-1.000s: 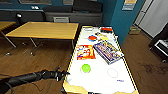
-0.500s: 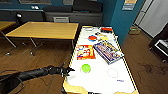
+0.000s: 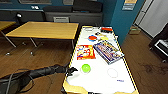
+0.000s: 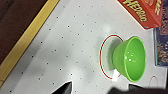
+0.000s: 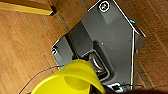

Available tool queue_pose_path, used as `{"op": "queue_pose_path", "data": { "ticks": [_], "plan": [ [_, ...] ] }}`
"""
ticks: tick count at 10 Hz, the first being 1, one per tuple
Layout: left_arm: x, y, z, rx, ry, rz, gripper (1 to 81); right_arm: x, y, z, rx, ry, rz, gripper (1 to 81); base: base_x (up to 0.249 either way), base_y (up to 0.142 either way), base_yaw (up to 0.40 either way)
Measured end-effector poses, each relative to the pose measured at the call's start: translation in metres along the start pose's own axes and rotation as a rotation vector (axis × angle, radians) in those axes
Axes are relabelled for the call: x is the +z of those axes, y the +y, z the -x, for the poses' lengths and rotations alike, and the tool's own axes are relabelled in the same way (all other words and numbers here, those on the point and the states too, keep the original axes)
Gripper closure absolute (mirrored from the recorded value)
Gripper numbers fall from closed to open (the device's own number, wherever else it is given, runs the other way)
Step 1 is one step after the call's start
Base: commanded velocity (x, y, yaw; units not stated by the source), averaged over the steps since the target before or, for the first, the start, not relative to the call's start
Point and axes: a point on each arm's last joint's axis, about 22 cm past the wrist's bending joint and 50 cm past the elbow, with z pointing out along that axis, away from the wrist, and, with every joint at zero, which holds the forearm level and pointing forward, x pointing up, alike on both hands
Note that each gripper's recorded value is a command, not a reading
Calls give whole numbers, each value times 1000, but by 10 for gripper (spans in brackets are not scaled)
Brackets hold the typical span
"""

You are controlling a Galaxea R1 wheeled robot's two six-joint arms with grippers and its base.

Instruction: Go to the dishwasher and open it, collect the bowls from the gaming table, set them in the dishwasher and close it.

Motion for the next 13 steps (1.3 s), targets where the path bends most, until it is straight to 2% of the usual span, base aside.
{"op": "queue_pose_path", "data": {
  "ticks": [1,3,6,9,10,12,13],
  "plan": [
    [1,10,-2,11,-2,1,10,0,0,0,0,0,0,811,0,0,0],
    [-2,28,-15,34,17,9,10,0,0,0,0,0,0,811,0,0,0],
    [15,40,-17,29,22,2,10,0,0,0,-2,0,0,811,0,0,0],
    [29,58,-12,48,16,7,10,0,0,0,-3,-1,0,811,0,0,0],
    [28,62,-13,52,18,11,10,0,0,0,-3,-1,0,811,0,0,0],
    [29,57,-11,53,3,-16,10,0,0,0,-2,1,0,811,0,0,0],
    [34,62,-9,60,-5,-12,10,-2,1,0,5,12,0,811,0,0,0]
  ]
}}
